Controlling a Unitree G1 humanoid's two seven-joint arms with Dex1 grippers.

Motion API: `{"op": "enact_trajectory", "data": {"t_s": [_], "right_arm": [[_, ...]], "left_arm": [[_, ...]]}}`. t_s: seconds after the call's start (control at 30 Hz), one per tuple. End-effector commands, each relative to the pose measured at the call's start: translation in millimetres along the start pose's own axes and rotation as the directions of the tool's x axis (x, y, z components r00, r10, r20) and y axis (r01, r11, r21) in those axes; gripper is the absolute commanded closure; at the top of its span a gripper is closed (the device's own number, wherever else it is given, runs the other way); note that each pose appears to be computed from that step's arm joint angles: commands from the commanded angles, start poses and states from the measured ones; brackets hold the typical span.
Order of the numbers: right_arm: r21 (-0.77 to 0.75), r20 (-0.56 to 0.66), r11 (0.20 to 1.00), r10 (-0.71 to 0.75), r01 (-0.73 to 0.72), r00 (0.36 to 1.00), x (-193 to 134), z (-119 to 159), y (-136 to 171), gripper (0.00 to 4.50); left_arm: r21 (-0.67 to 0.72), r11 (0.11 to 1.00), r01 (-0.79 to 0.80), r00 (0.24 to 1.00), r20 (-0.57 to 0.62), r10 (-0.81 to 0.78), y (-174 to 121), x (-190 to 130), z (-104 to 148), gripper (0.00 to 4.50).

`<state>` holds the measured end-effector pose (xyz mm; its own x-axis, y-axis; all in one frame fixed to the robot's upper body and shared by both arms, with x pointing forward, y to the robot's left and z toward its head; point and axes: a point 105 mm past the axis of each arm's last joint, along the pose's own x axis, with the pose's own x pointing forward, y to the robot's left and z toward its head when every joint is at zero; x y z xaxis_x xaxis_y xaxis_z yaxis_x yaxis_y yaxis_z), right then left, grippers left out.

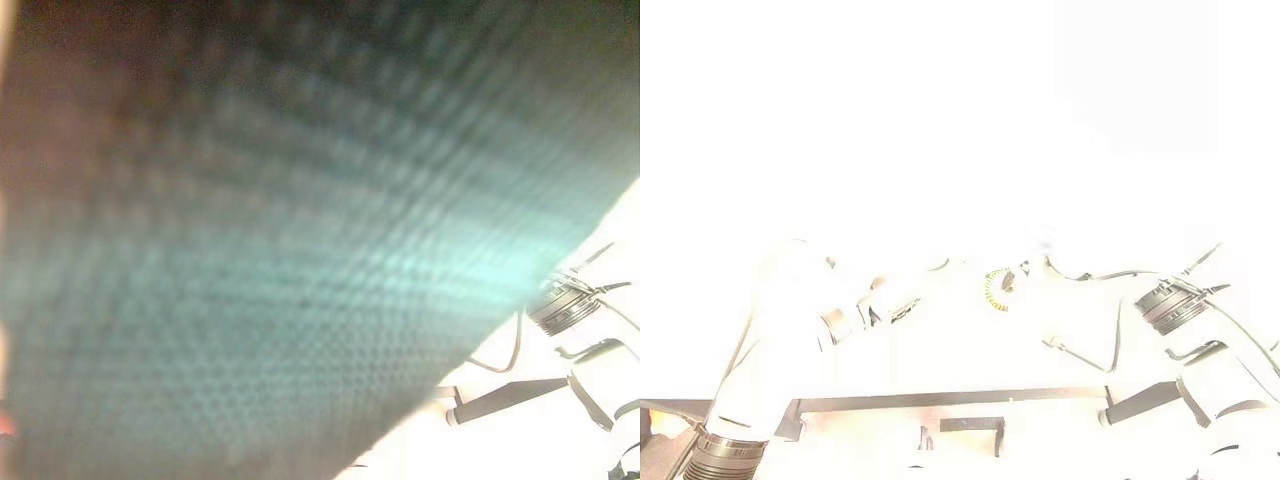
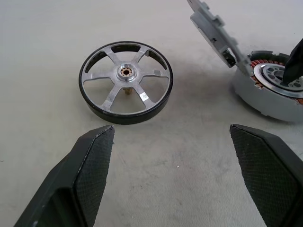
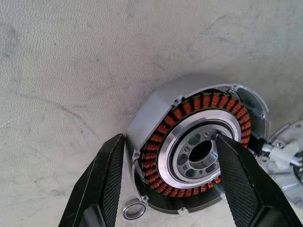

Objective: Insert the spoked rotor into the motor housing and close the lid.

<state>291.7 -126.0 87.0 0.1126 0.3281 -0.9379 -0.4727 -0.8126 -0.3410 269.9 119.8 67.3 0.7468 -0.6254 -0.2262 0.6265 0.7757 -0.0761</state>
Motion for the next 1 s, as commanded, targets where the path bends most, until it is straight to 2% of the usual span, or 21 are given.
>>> {"op": "enact_trajectory", "data": {"t_s": [0.03,0.4,0.77,0.87,0.97,1.0], "right_arm": [[0.014,-0.038,1.0,-0.027,0.028,0.999,-14.5,-9.3,-2.1,1.11],[0.036,-0.045,0.998,-0.053,0.055,0.998,-16.2,-12.1,-5.2,1.11],[0.013,-0.012,1.0,-0.028,0.029,1.0,-0.6,-4.0,-6.2,1.11],[0.002,-0.002,1.0,-0.023,0.023,1.0,1.0,-0.2,-8.9,1.71],[0.001,0.024,0.999,-0.037,0.037,0.999,0.3,7.3,-16.4,2.55],[0.006,0.035,0.999,-0.049,0.049,0.998,-0.3,10.1,-20.5,2.55]], "left_arm": [[0.037,0.999,0.014,0.999,0.038,-0.015,-1.5,1.8,9.9,0.37],[0.042,0.999,0.024,0.999,0.037,-0.026,-4.8,5.0,10.1,0.37],[0.047,0.999,0.012,0.999,0.036,-0.014,-0.1,3.2,9.9,0.37],[0.047,0.999,0.006,0.999,0.035,-0.007,1.6,2.3,9.0,0.37],[0.046,0.999,0.003,0.999,0.033,-0.005,1.6,2.0,7.0,0.37],[0.045,0.999,0.002,0.999,0.032,-0.004,1.7,1.9,6.1,0.37]]}}
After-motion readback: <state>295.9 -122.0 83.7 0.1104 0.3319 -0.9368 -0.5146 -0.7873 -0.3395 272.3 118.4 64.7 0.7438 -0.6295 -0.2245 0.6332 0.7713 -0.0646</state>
